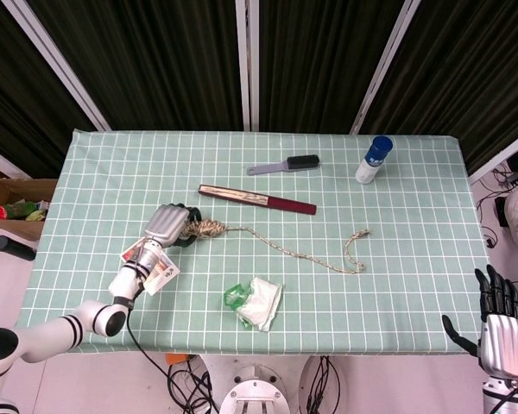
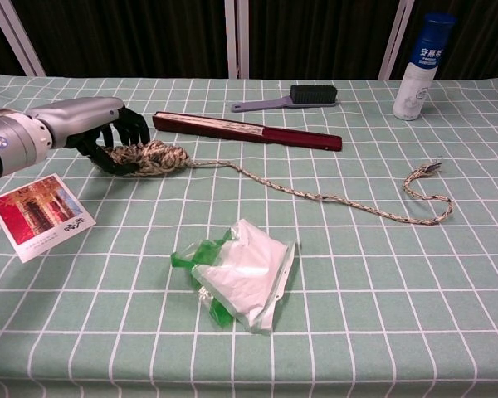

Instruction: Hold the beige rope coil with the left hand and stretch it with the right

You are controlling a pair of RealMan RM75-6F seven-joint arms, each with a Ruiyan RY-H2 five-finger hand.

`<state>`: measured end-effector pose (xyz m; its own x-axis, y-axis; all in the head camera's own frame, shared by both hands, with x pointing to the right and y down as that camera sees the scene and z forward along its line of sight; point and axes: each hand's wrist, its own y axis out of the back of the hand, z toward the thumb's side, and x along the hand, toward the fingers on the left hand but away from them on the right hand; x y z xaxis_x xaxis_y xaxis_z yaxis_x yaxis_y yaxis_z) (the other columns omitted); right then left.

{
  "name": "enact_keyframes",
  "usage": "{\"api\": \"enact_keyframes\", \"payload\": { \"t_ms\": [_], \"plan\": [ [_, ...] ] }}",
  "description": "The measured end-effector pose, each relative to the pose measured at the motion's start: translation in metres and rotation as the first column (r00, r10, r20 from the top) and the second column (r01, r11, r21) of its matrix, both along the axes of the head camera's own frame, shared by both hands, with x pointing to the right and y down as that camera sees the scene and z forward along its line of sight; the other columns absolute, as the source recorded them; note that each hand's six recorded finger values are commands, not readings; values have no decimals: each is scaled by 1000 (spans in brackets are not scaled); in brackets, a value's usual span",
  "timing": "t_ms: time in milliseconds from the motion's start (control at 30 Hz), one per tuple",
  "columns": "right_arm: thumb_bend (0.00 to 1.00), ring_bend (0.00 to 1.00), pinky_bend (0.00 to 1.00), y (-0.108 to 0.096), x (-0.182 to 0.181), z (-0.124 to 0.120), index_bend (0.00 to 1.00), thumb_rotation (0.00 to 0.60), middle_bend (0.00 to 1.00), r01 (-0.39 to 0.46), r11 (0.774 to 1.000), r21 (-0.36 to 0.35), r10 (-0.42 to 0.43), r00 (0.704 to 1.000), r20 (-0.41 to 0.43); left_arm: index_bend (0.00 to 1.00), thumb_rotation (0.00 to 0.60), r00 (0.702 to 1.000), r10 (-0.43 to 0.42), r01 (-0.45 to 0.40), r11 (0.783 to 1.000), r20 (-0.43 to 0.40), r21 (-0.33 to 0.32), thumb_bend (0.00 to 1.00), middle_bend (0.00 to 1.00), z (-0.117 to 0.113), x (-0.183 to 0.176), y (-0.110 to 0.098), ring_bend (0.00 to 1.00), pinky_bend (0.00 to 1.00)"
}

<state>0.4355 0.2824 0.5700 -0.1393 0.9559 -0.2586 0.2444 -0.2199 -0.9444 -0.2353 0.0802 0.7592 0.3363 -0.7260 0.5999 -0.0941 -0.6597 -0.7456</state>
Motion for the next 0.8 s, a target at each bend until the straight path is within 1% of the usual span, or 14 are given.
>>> {"api": "enact_keyframes", "payload": {
  "t_ms": [67,233,367,433,533,600,733,800],
  "plan": [
    [197,0,0,0,0,1,0,600,0,0,1000,-2,0,1000,0,558,600,1000,-12,12,1000,-20,2,415,563,-1,1,0,436,492],
    [199,0,0,0,-1,3,0,600,0,7,1000,-8,-7,1000,-3,659,600,992,-71,69,997,-108,-15,454,652,-3,2,0,511,567],
    [199,0,0,-3,-5,4,0,600,0,26,1000,-11,-27,1000,-12,704,600,976,-116,112,993,-185,-29,465,693,-8,2,-1,546,601],
    [199,0,0,-7,-6,5,5,600,0,40,999,-12,-40,999,-23,715,600,968,-123,121,992,-219,-23,466,702,-12,2,-1,557,612],
    [199,0,0,-18,-6,7,39,600,0,59,998,-13,-60,997,-50,721,600,962,-109,114,993,-249,4,466,705,-20,3,-2,561,615],
    [199,0,0,-28,-4,10,53,600,0,63,998,-25,-65,996,-65,722,600,961,-91,101,995,-263,23,466,706,-26,4,-2,563,616],
    [199,0,0,-59,-1,18,78,600,0,90,994,-59,-96,990,-107,722,600,959,-64,79,996,-278,44,466,706,-36,7,1,564,616],
    [198,0,0,-79,-2,25,80,600,0,119,990,-81,-130,981,-144,722,600,958,-49,68,996,-283,56,467,708,-41,10,3,565,618]
  ]
}}
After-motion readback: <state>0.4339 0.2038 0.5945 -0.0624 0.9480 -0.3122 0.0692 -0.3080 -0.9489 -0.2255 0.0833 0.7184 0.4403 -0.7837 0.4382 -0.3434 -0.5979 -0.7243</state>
